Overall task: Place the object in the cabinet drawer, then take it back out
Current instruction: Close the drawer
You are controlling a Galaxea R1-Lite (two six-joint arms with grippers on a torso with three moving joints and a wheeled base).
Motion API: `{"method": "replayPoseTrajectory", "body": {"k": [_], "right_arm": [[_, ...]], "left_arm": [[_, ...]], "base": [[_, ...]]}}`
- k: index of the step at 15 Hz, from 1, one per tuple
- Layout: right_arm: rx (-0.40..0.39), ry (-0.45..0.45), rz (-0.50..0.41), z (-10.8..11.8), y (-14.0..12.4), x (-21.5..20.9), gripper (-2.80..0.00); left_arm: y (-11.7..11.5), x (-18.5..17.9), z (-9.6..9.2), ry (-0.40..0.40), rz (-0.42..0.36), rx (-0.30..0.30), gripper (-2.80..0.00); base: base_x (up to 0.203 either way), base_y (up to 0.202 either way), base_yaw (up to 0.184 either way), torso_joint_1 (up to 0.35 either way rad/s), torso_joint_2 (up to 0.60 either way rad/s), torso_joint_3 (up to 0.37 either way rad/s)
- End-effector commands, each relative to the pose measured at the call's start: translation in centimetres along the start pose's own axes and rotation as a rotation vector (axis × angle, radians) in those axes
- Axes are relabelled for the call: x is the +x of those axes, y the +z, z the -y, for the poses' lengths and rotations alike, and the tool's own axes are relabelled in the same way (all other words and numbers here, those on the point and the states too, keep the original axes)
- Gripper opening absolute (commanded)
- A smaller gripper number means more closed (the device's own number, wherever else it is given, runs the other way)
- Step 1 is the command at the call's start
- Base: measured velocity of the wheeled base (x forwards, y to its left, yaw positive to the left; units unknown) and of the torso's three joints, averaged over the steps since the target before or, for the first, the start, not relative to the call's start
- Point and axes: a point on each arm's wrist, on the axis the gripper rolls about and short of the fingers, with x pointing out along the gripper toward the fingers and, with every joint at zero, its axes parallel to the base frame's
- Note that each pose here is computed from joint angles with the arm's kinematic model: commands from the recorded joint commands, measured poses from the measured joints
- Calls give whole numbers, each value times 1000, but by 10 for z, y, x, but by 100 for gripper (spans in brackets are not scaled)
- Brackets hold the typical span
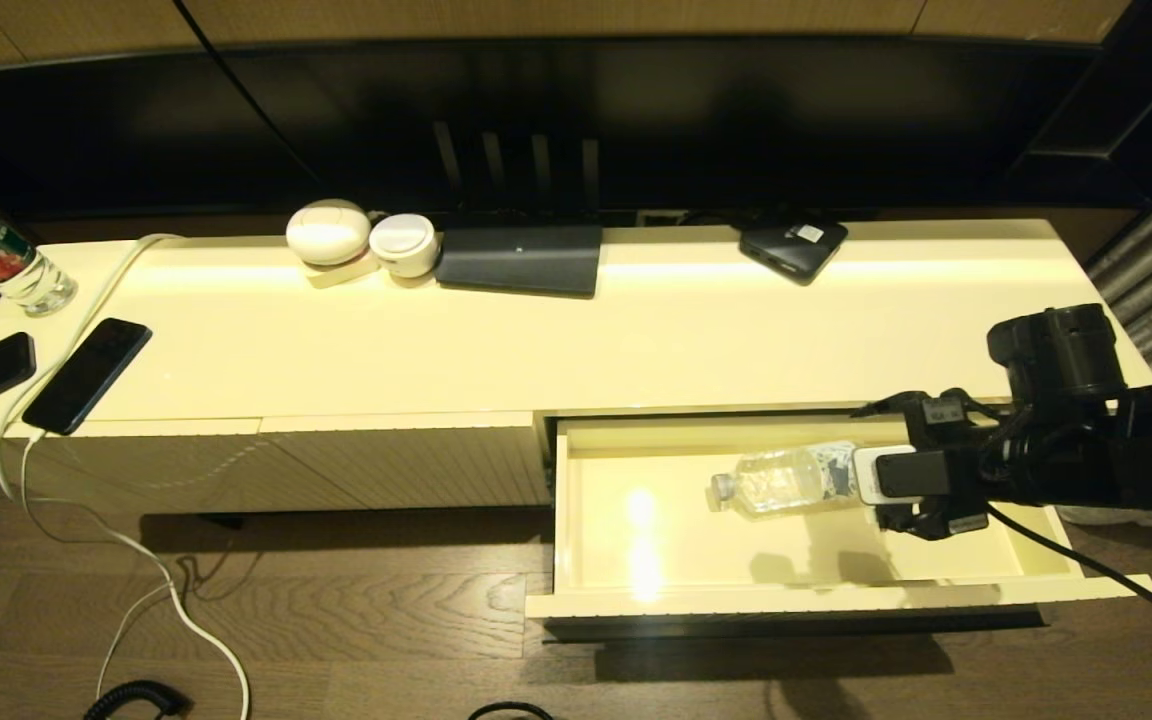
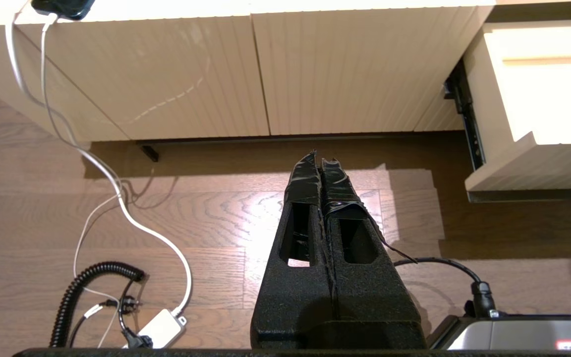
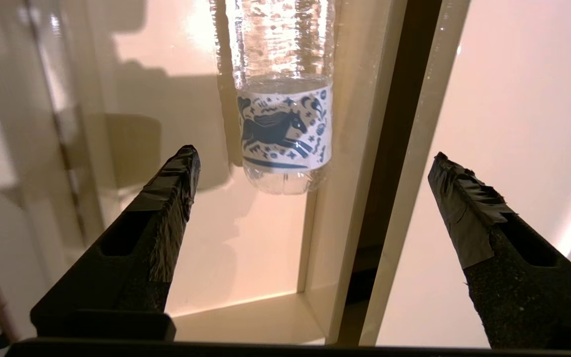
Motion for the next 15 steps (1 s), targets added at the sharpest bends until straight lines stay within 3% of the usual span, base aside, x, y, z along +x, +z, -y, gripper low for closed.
{"method": "replayPoseTrajectory", "body": {"k": [1,2,3,10,12,15], "right_arm": [[1,-43,3,3,4,-37,0],[31,-25,3,-2,5,-45,0],[77,-13,4,-10,7,-55,-280],[599,144,27,-67,26,-83,-280],[776,225,-24,-88,24,-77,-280],[963,338,-130,-114,20,-64,-280]], "left_arm": [[0,0,0,1,-1,0,-280],[0,0,0,0,-1,0,-280],[-1,0,0,1,-2,0,-280],[-1,0,0,1,-1,0,-280],[-1,0,0,0,-2,0,-280],[0,0,0,0,-1,0,-280]], "base": [[0,0,0,0,0,0],[0,0,0,0,0,0],[0,0,0,0,0,0],[0,0,0,0,0,0],[0,0,0,0,0,0],[0,0,0,0,0,0]]}}
